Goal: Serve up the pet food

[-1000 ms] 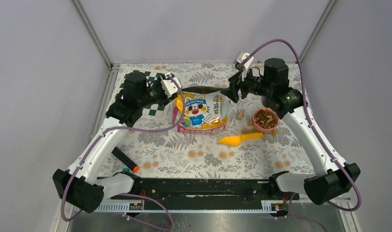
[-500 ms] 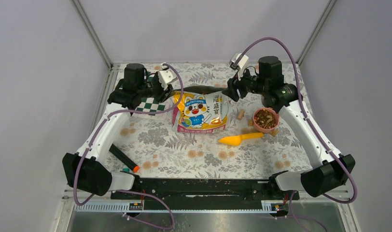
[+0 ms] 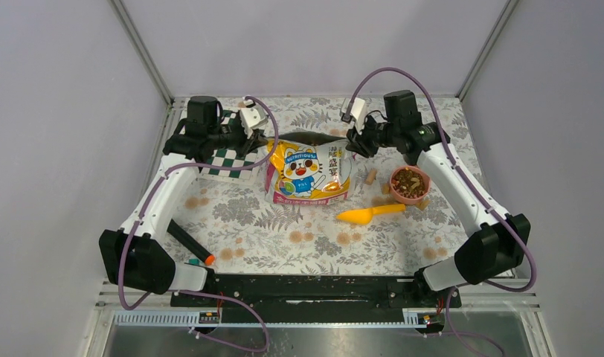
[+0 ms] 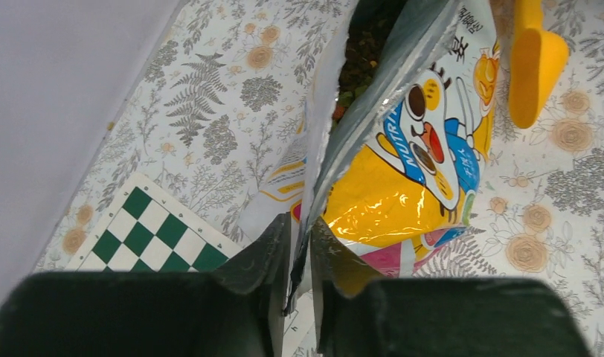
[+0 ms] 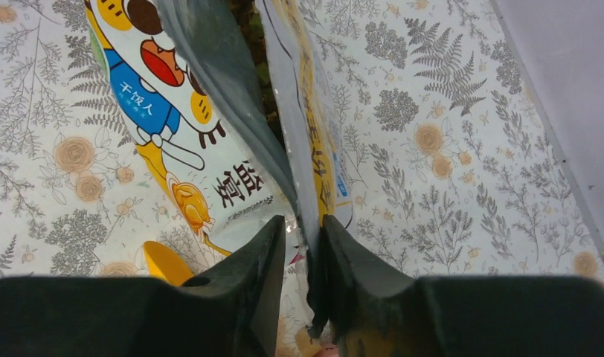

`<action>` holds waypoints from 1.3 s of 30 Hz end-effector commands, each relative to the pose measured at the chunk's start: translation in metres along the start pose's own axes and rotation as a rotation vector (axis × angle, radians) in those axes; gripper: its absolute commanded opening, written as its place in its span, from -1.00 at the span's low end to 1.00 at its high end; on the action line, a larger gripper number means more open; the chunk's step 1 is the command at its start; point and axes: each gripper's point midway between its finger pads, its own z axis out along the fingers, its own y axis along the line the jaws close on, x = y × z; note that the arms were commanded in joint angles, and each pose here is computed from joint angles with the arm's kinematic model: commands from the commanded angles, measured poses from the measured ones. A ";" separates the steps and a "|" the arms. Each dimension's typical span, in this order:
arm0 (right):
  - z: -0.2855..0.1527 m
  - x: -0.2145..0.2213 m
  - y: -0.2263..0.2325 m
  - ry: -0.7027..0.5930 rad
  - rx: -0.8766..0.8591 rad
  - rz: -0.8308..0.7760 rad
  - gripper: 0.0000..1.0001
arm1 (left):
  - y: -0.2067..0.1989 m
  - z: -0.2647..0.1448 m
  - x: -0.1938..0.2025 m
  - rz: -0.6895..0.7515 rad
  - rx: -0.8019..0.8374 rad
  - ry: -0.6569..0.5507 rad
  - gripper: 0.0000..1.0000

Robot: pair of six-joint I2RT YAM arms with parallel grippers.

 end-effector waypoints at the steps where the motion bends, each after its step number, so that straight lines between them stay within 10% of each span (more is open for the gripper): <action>1: -0.007 -0.019 -0.009 -0.031 0.000 -0.084 -0.53 | 0.004 -0.004 -0.012 0.059 0.013 -0.042 -0.76; 7: -0.012 -0.028 -0.016 -0.029 0.017 -0.122 -1.00 | 0.006 -0.008 -0.017 0.085 0.007 -0.031 -1.00; 12: -0.019 -0.034 -0.016 -0.002 -0.006 -0.125 -1.00 | 0.005 -0.014 -0.024 0.115 -0.002 -0.036 -1.00; 21: -0.017 -0.042 -0.011 -0.025 -0.049 -0.118 -0.17 | -0.001 -0.007 -0.028 0.130 0.030 -0.044 -0.41; 32: 0.001 -0.038 0.000 0.018 -0.113 -0.190 -0.24 | -0.002 0.005 -0.033 0.162 0.041 -0.036 -0.41; 39: 0.002 -0.044 0.004 0.042 -0.155 -0.227 -0.63 | 0.002 0.008 -0.023 0.216 0.004 0.056 -0.72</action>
